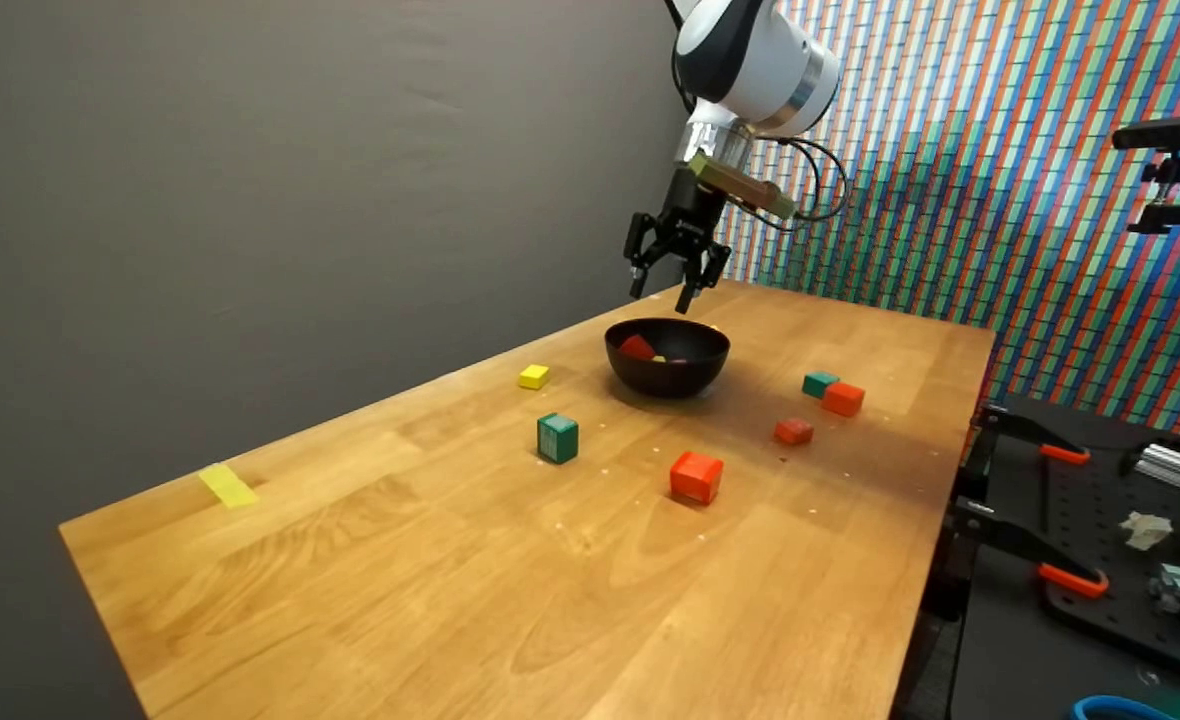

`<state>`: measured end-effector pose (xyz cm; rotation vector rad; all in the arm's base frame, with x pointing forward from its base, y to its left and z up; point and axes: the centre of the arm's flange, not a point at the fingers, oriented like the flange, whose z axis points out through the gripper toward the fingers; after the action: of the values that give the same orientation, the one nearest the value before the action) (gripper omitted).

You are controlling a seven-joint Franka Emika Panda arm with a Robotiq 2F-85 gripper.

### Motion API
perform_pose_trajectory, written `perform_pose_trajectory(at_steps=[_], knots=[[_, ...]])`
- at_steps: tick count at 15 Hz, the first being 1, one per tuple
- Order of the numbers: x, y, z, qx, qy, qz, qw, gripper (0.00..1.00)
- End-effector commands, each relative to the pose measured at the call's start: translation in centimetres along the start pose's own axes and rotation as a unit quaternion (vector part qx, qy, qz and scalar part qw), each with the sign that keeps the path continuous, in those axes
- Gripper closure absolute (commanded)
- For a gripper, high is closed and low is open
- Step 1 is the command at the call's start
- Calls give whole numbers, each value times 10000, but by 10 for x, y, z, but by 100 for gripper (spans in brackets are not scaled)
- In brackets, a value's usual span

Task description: Take the blocks out of the bowl and put them on the table

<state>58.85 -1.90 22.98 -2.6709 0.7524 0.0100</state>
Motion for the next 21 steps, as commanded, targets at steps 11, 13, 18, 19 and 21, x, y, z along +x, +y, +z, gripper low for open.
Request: perform_pose_trajectory(at_steps=[11,13,18,19,21], knots=[[2,44,68,-836,-826,53,9931,64],[3,42,68,-864,-804,8,9930,79],[5,23,66,-846,-680,-210,9939,83],[4,20,63,-820,-665,-255,9941,83],[2,11,45,-689,-615,-303,9953,83]])
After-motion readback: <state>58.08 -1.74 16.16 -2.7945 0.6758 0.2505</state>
